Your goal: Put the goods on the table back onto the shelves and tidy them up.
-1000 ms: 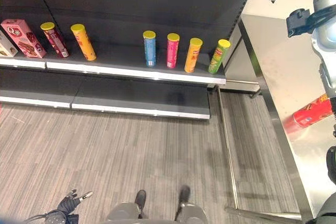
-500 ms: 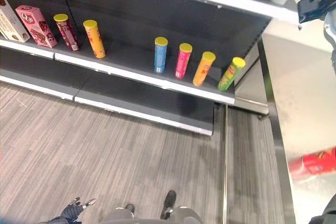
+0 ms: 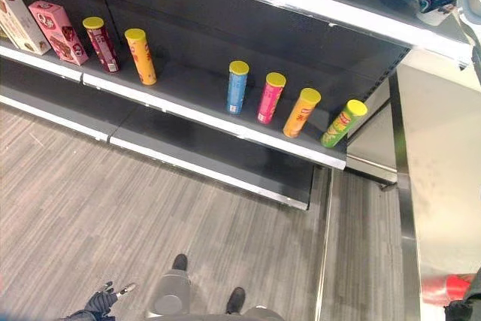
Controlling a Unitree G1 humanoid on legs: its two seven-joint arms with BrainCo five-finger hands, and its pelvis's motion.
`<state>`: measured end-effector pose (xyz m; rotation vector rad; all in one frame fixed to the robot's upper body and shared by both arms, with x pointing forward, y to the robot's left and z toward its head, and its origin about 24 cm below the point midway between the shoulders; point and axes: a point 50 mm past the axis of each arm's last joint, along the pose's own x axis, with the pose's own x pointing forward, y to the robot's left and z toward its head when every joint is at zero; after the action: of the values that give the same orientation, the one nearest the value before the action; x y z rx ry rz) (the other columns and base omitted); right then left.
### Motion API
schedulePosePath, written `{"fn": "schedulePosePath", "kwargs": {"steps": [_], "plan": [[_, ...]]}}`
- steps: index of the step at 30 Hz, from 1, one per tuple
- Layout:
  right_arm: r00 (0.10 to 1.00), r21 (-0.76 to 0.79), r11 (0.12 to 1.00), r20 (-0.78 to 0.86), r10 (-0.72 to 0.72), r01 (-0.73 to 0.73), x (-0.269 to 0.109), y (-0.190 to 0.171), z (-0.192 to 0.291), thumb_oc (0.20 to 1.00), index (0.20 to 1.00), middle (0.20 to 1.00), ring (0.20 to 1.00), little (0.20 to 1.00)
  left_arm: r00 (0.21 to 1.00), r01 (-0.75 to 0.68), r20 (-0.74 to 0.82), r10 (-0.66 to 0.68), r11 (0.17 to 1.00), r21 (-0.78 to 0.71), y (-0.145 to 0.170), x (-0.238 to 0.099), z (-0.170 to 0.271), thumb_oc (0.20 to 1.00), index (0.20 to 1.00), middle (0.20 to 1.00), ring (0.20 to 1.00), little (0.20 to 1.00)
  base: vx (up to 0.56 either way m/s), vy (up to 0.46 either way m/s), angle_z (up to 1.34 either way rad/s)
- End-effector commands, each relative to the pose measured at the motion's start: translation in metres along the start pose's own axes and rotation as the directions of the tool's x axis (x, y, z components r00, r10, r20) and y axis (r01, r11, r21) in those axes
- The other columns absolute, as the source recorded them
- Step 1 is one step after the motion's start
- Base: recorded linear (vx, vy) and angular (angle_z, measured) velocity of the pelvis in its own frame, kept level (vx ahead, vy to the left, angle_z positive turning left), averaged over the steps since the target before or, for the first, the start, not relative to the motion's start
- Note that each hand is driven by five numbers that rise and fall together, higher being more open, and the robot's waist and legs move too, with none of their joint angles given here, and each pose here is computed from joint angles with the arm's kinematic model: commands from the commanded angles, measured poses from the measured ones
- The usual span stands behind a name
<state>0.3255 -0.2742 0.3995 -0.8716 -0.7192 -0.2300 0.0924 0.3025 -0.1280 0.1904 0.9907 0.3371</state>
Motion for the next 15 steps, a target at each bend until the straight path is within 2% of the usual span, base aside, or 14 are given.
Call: {"fn": "schedulePosePath", "kwargs": {"steps": [1, 4, 7, 15], "plan": [[0.994, 0.027, 0.995, 0.046, -0.097, 0.096, 0.006, -0.021, 0.014, 0.2, 0.2, 0.2, 0.2, 0.2, 0.998, -0.028, -0.059, 0.031, 0.998, 0.052, 0.009, -0.01, -0.027, 1.0, 1.0, 1.0, 1.0, 1.0, 0.53, 0.625, -1.02], [0.998, 0.003, 0.998, 0.01, -0.07, 0.07, 0.003, -0.014, 0.005, 0.2, 0.2, 0.2, 0.2, 0.2, 0.998, -0.043, -0.045, 0.045, 0.997, 0.056, 0.015, -0.009, -0.022, 1.0, 1.0, 1.0, 1.0, 1.0, 0.25, 0.379, -0.69], [0.998, 0.02, 0.997, -0.006, -0.069, 0.07, -0.001, -0.012, -0.002, 0.2, 0.2, 0.2, 0.2, 0.2, 0.998, -0.045, -0.031, 0.047, 0.996, 0.083, 0.018, -0.008, -0.018, 1.0, 1.0, 1.0, 1.0, 1.0, 0.13, 0.166, -0.5], [0.995, 0.056, 0.994, -0.04, -0.092, 0.094, -0.002, -0.019, -0.008, 0.2, 0.2, 0.2, 0.2, 0.2, 0.998, -0.054, 0.011, 0.054, 0.997, 0.057, 0.021, -0.005, -0.004, 1.0, 1.0, 1.0, 1.0, 1.0, 0.16, -0.041, 0.07]]}}
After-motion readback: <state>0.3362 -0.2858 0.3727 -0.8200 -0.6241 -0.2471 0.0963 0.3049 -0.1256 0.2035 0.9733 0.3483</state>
